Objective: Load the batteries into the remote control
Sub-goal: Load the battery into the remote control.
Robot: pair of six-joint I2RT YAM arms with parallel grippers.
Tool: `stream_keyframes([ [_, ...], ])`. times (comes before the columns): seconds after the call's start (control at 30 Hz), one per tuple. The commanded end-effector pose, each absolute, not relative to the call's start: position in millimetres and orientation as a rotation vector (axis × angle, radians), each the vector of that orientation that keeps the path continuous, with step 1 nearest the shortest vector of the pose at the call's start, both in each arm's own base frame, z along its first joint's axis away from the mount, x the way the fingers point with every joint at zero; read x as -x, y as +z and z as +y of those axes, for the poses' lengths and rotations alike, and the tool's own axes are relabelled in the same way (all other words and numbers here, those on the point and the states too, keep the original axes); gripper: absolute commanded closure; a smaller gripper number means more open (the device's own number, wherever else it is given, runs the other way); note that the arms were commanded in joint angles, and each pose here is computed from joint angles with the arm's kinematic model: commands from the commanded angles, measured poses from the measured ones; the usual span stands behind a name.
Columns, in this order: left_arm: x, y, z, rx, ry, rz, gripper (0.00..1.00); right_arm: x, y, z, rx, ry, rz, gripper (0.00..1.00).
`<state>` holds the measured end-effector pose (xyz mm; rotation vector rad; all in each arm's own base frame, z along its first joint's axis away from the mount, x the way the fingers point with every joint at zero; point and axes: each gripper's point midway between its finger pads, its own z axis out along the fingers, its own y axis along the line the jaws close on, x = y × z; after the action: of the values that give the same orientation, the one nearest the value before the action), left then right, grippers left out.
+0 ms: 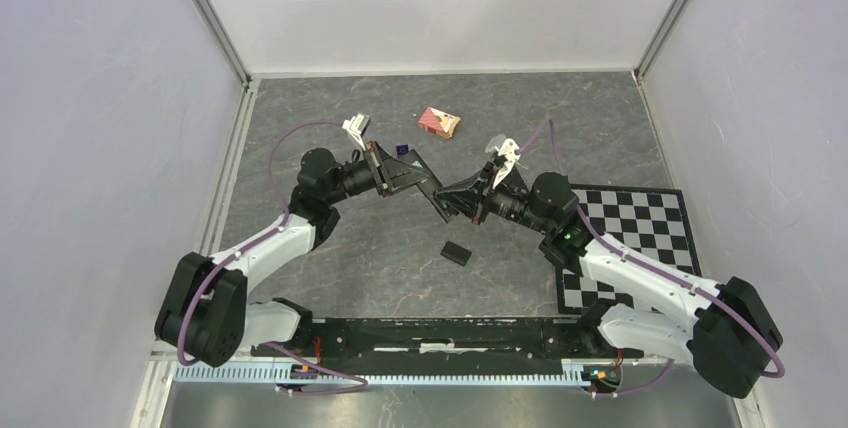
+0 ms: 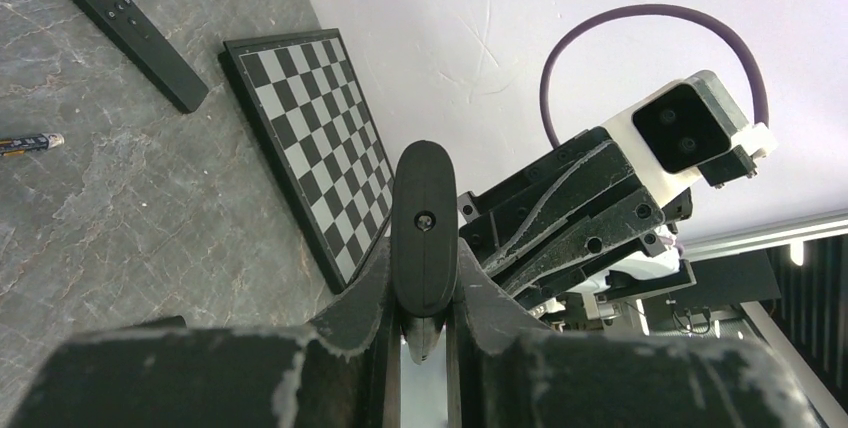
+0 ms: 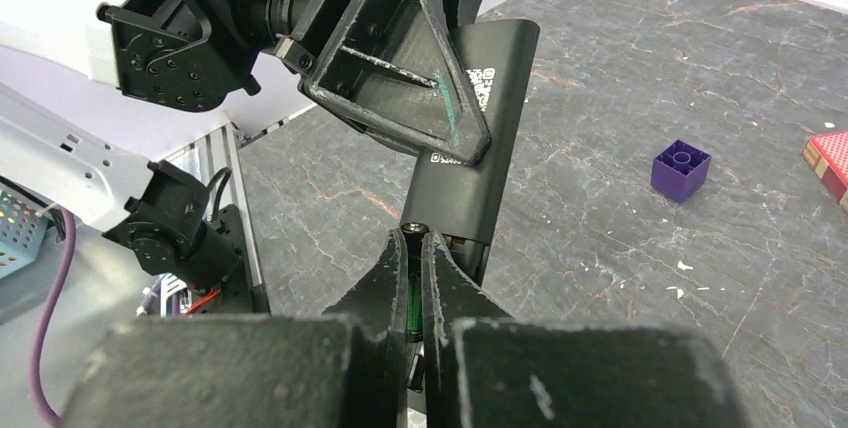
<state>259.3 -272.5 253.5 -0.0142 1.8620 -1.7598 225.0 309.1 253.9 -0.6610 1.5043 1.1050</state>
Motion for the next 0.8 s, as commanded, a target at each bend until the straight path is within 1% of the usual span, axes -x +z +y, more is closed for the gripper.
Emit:
stream_keyframes([
  [0.0, -254, 280, -278, -0.043, -1.828, 1.776, 0.98, -231, 271, 312, 0.674, 1.056, 1.45, 1.0],
  [0.1, -253, 281, -278, -0.045, -1.83, 1.773, 0.98, -230, 268, 311, 0.688, 1.044, 1.46, 0.99],
  [0.27, -254, 286, -277, -0.041, -1.824, 1.756, 0.98, -224, 264, 310, 0.726, 1.051, 1.474, 0.95],
  [0.63, -254, 286, -276, -0.044, -1.815, 1.759, 0.98, -221, 259, 303, 0.719, 1.028, 1.532, 0.69],
  [0.77, -255, 283, -276, -0.045, -1.803, 1.767, 0.98, -223, 272, 305, 0.699, 1.044, 1.521, 0.62],
])
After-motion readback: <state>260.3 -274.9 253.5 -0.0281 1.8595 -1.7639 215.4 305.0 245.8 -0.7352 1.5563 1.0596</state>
